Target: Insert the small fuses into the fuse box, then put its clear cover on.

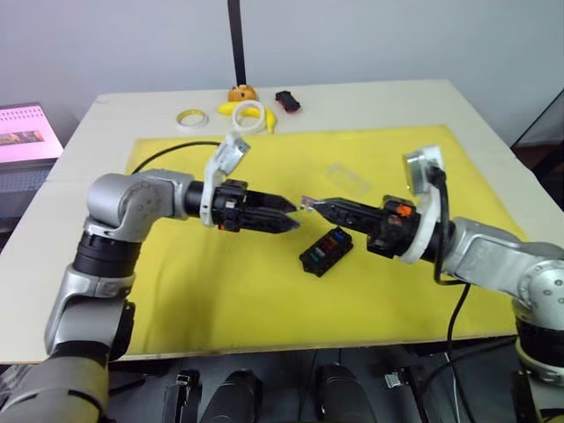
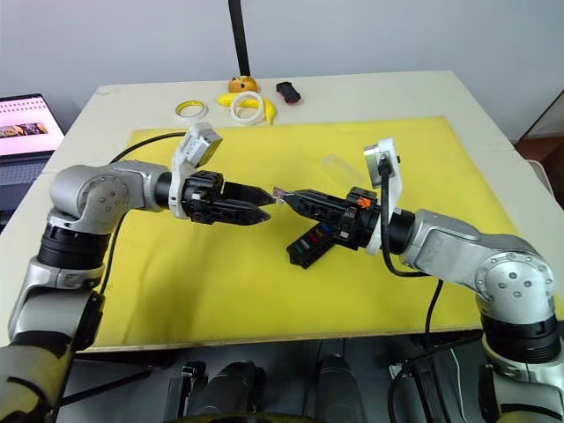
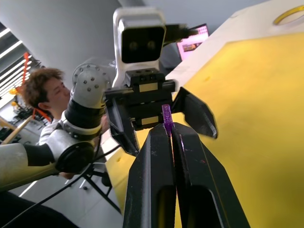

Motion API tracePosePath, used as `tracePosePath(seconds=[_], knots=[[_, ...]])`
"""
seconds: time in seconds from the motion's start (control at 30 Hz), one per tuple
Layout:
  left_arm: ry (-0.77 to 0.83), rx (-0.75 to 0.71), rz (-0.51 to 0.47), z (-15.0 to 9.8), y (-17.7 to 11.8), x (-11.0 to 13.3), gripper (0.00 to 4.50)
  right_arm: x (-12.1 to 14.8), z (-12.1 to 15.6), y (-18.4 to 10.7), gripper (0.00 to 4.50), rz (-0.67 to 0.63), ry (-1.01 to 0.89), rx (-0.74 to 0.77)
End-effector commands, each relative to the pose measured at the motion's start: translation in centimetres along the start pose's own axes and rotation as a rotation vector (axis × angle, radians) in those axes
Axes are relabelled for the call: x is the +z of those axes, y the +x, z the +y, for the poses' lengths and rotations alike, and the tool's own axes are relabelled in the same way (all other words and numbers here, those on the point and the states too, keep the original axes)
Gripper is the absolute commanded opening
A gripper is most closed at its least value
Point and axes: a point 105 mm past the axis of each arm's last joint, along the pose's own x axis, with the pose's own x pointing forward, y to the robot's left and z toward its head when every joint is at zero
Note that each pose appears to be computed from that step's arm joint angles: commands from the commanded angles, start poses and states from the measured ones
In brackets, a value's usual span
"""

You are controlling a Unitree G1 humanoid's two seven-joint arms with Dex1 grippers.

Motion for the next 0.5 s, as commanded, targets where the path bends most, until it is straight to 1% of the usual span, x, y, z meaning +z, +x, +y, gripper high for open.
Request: tracePosePath(seconds=[0.03, 0.13, 0.17, 0.27, 0.37, 0.5], knots=[[0.095, 0.052, 0.011, 0.0, -1.4, 0.3, 4.47, 1.4, 0.2, -0.7, 0.0, -0.046, -0.112, -0.035], [0.138, 0.124, 0.017, 0.3, -2.5, 0.1, 4.47, 1.4, -0.2, -1.3, 0.0, -0.025, -0.237, -0.102], [0.161, 0.135, 0.029, 0.3, -2.5, -0.4, 4.47, 1.0, -0.3, -1.7, 0.0, -0.018, -0.267, -0.113], [0.221, 0.13, 0.053, -0.3, -2.0, -1.2, 4.47, 0.2, -0.9, -3.1, 0.0, -0.013, -0.316, -0.161], [0.287, 0.157, 0.064, -0.1, -1.5, -1.6, 4.47, -0.8, -2.1, -4.2, 0.0, 0.034, -0.386, -0.224], [0.357, 0.189, 0.093, 0.2, -1.0, -2.6, 4.47, -1.8, -3.1, -5.1, 0.0, 0.073, -0.468, -0.263]])
